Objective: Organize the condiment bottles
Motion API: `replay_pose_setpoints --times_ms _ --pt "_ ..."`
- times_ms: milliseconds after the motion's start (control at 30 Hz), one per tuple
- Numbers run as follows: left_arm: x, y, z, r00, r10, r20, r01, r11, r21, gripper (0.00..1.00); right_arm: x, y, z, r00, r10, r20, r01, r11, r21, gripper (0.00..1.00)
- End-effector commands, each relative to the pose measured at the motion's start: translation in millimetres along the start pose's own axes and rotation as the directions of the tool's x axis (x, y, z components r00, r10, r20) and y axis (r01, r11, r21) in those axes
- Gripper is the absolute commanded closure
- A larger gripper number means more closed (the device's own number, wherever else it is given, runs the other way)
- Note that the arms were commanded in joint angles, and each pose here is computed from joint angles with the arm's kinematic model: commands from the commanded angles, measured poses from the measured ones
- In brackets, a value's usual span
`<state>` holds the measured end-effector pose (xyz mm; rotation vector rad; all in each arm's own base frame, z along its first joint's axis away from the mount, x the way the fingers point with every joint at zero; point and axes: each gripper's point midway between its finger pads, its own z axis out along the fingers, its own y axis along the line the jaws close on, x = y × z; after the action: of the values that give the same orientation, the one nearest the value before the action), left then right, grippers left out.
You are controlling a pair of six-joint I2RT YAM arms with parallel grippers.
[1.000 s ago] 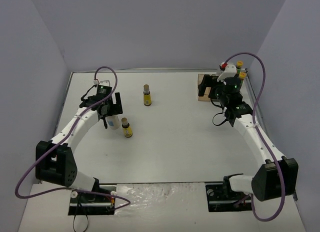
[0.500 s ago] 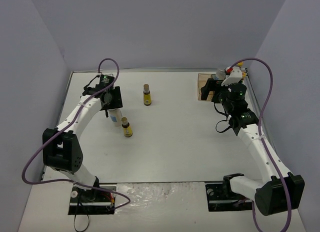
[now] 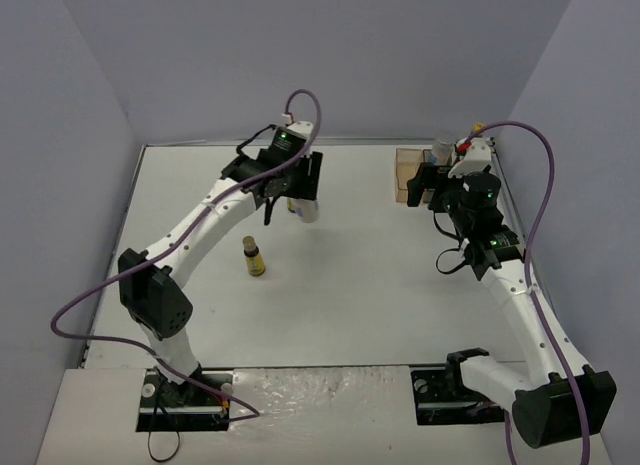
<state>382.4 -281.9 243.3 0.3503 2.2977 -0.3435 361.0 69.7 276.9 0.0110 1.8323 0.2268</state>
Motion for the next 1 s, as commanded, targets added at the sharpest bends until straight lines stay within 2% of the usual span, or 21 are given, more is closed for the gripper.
replay_pose_setpoints --times_ms 0,133,233,333,433,467,533,633,767,967 --pt "-11 -51 0 0.995 0.088 0.041 -0.090 0.994 0.063 0.94 -26 4 -16 0.995 -0.049 0.082 0.051 0.999 -0.019 0.00" --pt "0 -81 16 0.991 0.132 0.026 -0.134 0.986 0.101 0.94 -23 2 -26 0.995 -0.060 0.074 0.061 0.998 -0.015 0.00" --pt "15 -96 28 0.988 0.157 -0.002 -0.156 0.980 0.121 0.89 -14 2 -29 0.996 -0.071 0.054 0.073 0.997 -0.025 0.00" --pt "32 -103 36 0.984 0.176 -0.031 -0.171 0.977 0.127 0.74 -8 8 -31 0.995 -0.090 0.036 0.093 0.994 -0.063 0.00" --pt "39 -102 38 0.984 0.176 -0.039 -0.170 0.978 0.120 0.66 4 11 -30 0.995 -0.098 -0.006 0.097 0.991 -0.091 0.00" --pt "40 -100 37 0.984 0.173 -0.036 -0.168 0.979 0.117 0.56 7 13 -29 0.995 -0.100 -0.015 0.098 0.990 -0.101 0.00" --pt "42 -97 34 0.985 0.168 -0.026 -0.164 0.980 0.113 0.43 8 14 -28 0.995 -0.101 -0.021 0.098 0.989 -0.112 0.00" --pt "45 -93 29 0.985 0.170 -0.020 -0.167 0.980 0.110 0.18 12 19 -24 0.993 -0.111 -0.038 0.105 0.985 -0.140 0.00" --pt "36 -86 10 0.986 0.164 0.019 -0.165 0.981 0.102 0.04 14 26 -18 0.991 -0.124 -0.054 0.113 0.978 -0.176 0.00" --pt "6 -56 -29 0.988 0.095 0.122 -0.103 0.992 0.070 0.03 13 47 -8 0.986 -0.155 -0.064 0.135 0.961 -0.239 0.00"
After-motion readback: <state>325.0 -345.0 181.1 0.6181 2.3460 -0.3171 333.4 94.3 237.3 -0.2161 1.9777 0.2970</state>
